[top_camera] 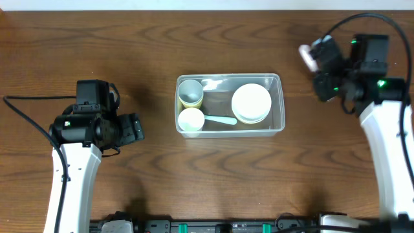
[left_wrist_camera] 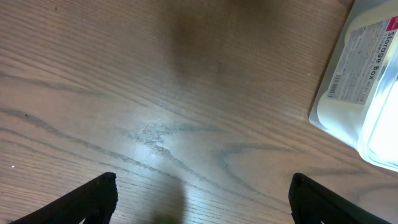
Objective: Pack container
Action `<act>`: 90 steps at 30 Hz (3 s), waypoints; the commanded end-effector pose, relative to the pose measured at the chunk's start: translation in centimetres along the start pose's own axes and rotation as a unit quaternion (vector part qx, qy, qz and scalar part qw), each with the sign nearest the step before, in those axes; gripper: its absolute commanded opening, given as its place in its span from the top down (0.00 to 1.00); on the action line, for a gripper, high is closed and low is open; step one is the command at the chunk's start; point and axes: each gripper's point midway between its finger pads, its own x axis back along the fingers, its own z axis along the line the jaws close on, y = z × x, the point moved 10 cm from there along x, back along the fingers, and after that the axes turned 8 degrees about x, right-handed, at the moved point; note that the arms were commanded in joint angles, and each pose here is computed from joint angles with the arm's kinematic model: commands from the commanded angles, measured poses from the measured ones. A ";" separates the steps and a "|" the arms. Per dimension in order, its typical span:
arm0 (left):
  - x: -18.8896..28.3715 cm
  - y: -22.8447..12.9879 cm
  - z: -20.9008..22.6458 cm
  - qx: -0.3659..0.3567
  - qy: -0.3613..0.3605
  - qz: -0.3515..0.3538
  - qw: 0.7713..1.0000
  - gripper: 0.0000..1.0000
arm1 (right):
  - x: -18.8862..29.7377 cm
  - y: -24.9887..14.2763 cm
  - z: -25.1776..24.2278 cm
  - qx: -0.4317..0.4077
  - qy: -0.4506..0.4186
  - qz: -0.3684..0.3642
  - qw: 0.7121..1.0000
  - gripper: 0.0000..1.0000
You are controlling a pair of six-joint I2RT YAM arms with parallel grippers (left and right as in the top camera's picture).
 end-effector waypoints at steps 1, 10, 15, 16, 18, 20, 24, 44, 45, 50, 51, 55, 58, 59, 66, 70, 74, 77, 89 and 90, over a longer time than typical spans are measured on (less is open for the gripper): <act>-0.1 0.0 0.1 0.009 0.002 0.003 1.000 0.12 | 1.6 2.8 4.2 0.084 0.040 -0.046 0.995 0.99; -0.1 -0.1 0.1 0.009 0.003 0.006 1.000 0.12 | -0.9 4.8 12.3 0.226 0.126 -0.007 0.966 0.99; -0.1 -0.1 0.2 0.009 0.004 0.008 1.000 0.12 | -3.7 4.8 15.3 0.272 0.176 0.028 0.946 0.99; -0.1 -0.1 0.2 0.009 0.004 0.008 1.000 0.12 | -4.2 4.8 15.9 0.278 0.184 0.033 0.942 0.99; -0.1 -0.1 0.2 0.009 0.004 0.008 1.000 0.12 | -5.0 4.7 17.2 0.292 0.199 0.043 0.935 0.99; -0.1 -0.1 0.2 0.009 0.004 0.008 1.000 0.12 | -5.6 4.7 18.5 0.305 0.212 0.051 0.927 0.99; -0.1 -0.1 0.2 0.009 0.004 0.008 1.000 0.12 | -6.4 4.6 19.8 0.328 0.219 0.062 0.917 0.99; -0.1 -0.1 0.2 0.009 0.004 0.008 1.000 0.12 | -6.7 4.5 19.6 0.333 0.206 0.073 0.917 0.50; -0.1 -0.1 0.2 0.009 0.004 0.008 1.000 0.12 | -6.7 4.5 19.6 0.333 0.206 0.072 0.917 0.50; -0.1 -0.1 0.2 0.009 0.004 0.008 1.000 0.12 | -6.7 4.5 19.6 0.333 0.206 0.072 0.917 0.49; -0.1 -0.1 0.2 0.009 0.004 0.008 1.000 0.12 | -6.7 4.5 19.6 0.333 0.206 0.072 0.917 0.49; -0.1 -0.1 0.2 0.009 0.004 0.008 1.000 0.12 | -6.7 4.5 19.6 0.332 0.206 0.071 0.918 0.50; -0.1 -0.2 0.0 0.006 0.003 0.008 1.000 0.12 | -6.7 5.0 19.5 0.309 0.193 0.063 0.929 0.48; 0.0 -0.2 -0.1 0.002 0.002 0.008 1.000 0.12 | -6.7 5.2 19.3 0.297 0.181 0.061 0.936 0.47; 1.1 -0.4 -2.6 -0.067 0.012 -0.026 0.997 0.02 | -3.1 7.9 13.1 0.104 0.041 -0.020 0.994 0.35; 2.9 0.0 -4.4 -0.109 -0.002 -0.062 0.992 0.02 | -0.2 7.3 7.6 -0.053 -0.017 -0.060 0.997 0.13; 5.1 2.0 -6.0 -0.117 -0.027 -0.101 0.988 0.02 | 0.8 4.4 2.3 -0.168 -0.071 -0.045 0.982 0.11; 6.3 3.9 -7.4 -0.141 -0.035 -0.121 0.982 0.02 | 1.0 1.8 -0.9 -0.226 -0.103 -0.016 0.969 0.02; 5.1 6.7 -9.0 -0.145 -0.023 -0.121 0.982 0.02 | 1.9 -1.8 -2.9 -0.276 -0.117 0.038 0.953 0.01; 5.2 6.5 -8.8 -0.146 -0.019 -0.115 0.982 0.02 | 2.0 -1.9 -2.8 -0.281 -0.115 0.042 0.952 0.01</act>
